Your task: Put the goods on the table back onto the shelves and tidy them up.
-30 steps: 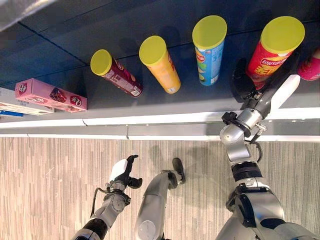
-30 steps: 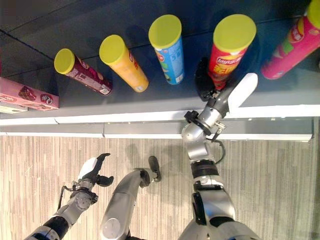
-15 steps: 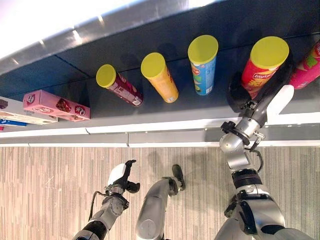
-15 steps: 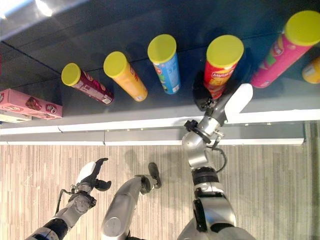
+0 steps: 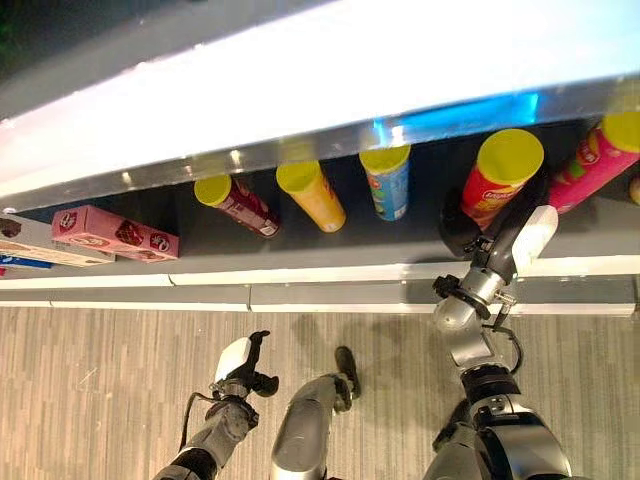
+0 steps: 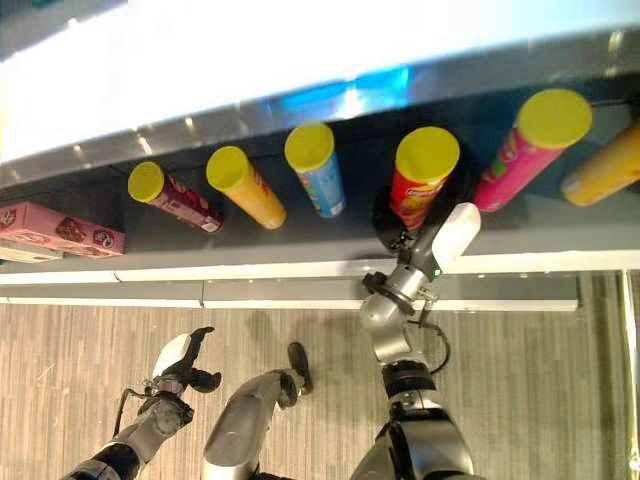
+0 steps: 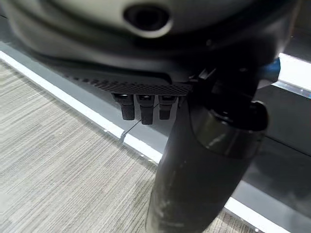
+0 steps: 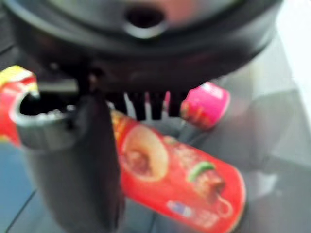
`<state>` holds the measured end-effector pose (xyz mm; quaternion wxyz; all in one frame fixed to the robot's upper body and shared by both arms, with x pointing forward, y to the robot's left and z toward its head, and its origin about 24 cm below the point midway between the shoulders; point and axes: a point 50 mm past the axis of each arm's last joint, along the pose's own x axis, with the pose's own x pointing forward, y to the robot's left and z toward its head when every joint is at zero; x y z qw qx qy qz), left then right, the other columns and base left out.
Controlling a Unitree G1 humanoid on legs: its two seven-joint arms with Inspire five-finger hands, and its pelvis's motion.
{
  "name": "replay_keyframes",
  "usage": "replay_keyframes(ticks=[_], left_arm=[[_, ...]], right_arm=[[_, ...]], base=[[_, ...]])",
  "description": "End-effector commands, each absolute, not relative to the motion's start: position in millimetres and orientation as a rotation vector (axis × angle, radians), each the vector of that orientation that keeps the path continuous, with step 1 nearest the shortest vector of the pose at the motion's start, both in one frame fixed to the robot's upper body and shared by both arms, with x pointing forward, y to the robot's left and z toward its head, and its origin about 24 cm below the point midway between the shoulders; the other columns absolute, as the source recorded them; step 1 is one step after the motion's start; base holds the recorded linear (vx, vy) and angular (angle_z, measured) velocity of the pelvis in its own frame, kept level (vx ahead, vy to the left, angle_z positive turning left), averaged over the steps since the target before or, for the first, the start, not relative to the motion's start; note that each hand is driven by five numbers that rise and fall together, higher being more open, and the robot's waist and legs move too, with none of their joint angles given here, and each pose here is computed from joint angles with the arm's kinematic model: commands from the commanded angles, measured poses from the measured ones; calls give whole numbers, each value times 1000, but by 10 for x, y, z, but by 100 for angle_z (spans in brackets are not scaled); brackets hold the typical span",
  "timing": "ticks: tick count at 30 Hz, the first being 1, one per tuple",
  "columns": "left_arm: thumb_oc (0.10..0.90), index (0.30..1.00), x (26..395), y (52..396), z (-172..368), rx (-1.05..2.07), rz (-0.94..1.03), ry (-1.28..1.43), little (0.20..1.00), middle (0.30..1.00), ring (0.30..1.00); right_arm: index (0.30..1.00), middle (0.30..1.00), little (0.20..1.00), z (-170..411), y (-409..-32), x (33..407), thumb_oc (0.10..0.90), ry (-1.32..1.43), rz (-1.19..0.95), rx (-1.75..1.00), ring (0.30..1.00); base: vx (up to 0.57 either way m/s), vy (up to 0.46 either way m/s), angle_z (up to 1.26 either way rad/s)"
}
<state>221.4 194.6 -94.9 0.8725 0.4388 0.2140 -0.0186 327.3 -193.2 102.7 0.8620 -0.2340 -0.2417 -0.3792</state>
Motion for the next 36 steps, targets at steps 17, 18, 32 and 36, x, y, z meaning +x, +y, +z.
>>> replay_keyframes(ticks=[17, 18, 32, 36], left_arm=[[800, 900, 2034, 2044, -1106, 902, 57, 580, 900, 900, 900], [800, 900, 2021, 2041, -1114, 899, 55, 585, 900, 900, 900], [800, 900, 1712, 2026, -1293, 898, 14, 696, 900, 900, 900], [800, 900, 1632, 1994, -1341, 899, -7, 724, 900, 900, 900]], right_arm=[[900, 900, 900, 1024, -1779, 3110, 800, -606, -666, -403, 900], [900, 900, 900, 997, -1781, 3096, 800, -597, -659, -407, 900], [900, 900, 900, 897, -1674, 3017, 800, -558, -563, -392, 900], [900, 900, 900, 943, -1716, 3032, 800, -576, -577, -427, 900]], base=[[26, -5, 3], [42, 11, 5], [39, 17, 2], [33, 20, 5]])
